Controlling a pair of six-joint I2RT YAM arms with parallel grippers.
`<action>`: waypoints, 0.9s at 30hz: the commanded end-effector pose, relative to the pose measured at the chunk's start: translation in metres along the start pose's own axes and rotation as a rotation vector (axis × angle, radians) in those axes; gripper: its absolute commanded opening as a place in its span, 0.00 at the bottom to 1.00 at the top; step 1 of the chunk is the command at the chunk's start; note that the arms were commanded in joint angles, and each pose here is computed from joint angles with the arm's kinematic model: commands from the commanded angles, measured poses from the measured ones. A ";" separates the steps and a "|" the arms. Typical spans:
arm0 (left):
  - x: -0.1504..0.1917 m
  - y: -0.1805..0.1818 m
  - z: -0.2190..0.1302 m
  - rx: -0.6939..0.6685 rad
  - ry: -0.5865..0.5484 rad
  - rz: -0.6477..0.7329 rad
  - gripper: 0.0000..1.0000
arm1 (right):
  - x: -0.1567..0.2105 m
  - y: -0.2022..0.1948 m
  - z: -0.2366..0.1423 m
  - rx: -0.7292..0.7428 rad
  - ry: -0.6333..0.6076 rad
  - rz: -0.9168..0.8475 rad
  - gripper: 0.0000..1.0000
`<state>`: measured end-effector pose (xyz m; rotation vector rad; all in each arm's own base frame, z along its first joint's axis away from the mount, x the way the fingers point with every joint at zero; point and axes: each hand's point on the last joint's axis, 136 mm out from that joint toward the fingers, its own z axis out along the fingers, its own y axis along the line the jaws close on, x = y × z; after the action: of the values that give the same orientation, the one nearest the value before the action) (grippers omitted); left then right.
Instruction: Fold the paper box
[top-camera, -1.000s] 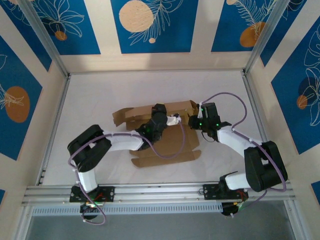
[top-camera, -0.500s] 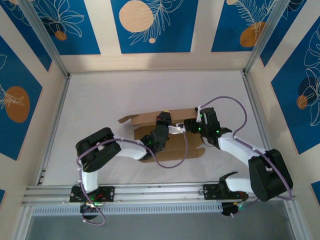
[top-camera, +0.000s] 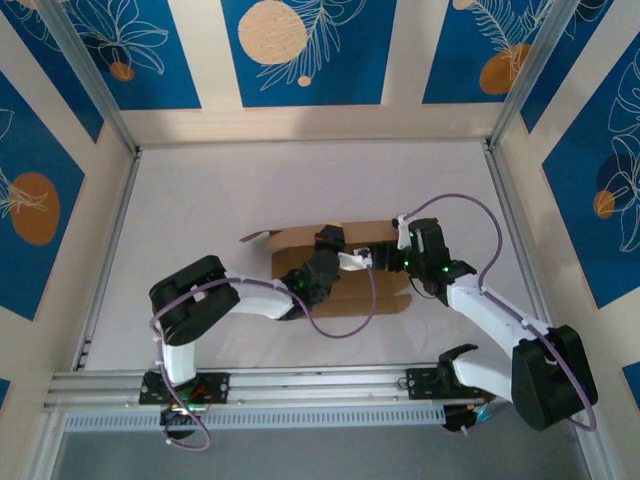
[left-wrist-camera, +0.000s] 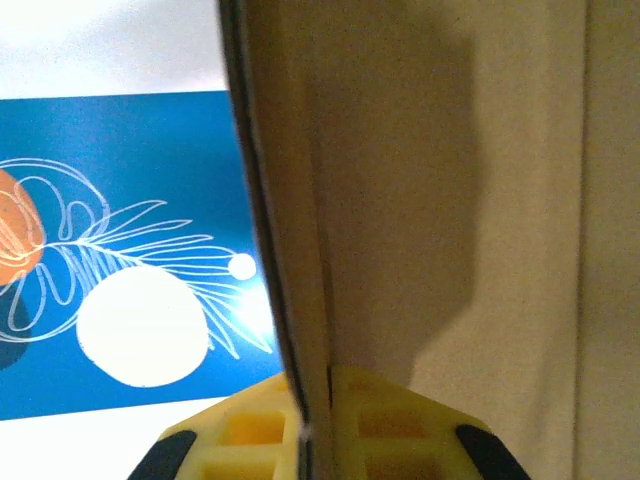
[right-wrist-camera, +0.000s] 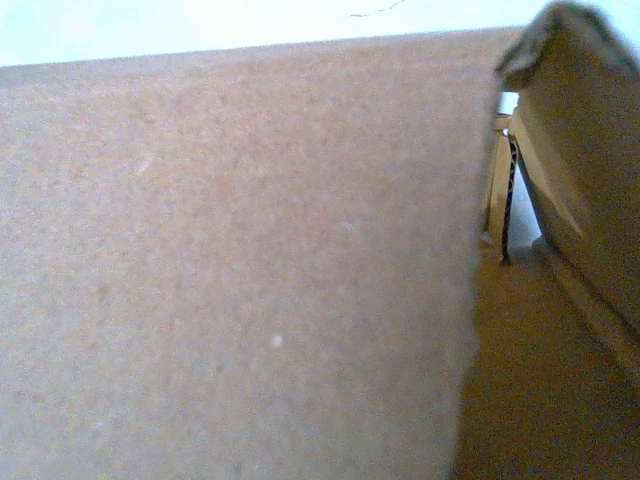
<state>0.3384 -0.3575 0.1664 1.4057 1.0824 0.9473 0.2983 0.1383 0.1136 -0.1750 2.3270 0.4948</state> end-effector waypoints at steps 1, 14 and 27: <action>-0.003 -0.033 0.002 0.143 -0.027 0.073 0.00 | -0.011 0.034 -0.016 -0.166 0.022 -0.032 0.76; 0.010 -0.039 0.016 0.290 0.000 0.023 0.00 | -0.046 0.066 -0.077 -0.396 0.039 0.053 0.74; 0.011 -0.043 0.023 0.366 -0.014 0.002 0.00 | -0.088 -0.037 -0.099 0.105 -0.240 -0.184 0.54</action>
<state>0.3662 -0.3593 0.1669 1.5156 1.2551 0.7923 0.2934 0.0803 0.2728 -0.1443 2.0015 0.5148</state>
